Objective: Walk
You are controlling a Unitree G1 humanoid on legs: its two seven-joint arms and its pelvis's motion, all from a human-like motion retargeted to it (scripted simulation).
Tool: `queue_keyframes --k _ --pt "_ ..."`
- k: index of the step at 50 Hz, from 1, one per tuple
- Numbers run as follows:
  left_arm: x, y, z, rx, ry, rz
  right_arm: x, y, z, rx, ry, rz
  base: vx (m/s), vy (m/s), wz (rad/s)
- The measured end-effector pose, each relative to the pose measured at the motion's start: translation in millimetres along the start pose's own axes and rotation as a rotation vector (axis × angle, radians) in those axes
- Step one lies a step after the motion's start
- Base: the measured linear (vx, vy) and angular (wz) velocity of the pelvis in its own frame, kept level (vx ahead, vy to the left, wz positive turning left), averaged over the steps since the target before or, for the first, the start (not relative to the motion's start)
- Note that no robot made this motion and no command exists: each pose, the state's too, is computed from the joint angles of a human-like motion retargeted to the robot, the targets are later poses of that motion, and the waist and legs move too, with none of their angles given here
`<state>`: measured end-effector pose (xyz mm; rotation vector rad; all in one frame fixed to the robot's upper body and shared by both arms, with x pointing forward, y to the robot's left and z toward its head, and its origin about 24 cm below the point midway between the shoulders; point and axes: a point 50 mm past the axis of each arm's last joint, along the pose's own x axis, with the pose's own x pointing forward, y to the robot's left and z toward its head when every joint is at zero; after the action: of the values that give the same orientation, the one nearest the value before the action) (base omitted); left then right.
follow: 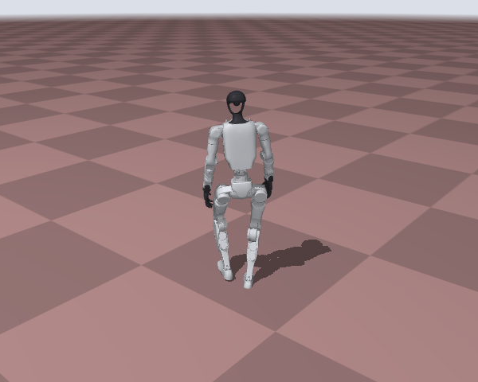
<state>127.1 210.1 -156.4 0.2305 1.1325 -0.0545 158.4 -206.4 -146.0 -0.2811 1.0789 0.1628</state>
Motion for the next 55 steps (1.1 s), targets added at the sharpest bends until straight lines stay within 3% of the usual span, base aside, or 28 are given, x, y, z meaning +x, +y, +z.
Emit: queue_keyframes --k 20,31,55 --pt "-4 -7 -26 0.0 0.069 -0.016 1 13 -2 -0.039 0.011 0.061 0.04 0.02 -0.18" --pt "0 0 2 0.016 -0.015 -0.01 0 19 -13 -0.022 0.054 0.123 0.06 0.04 -0.04" --pt "4 -1 75 0.07 -0.217 -0.006 -5 -2 -24 -0.013 0.055 0.028 0.07 0.02 -0.07"
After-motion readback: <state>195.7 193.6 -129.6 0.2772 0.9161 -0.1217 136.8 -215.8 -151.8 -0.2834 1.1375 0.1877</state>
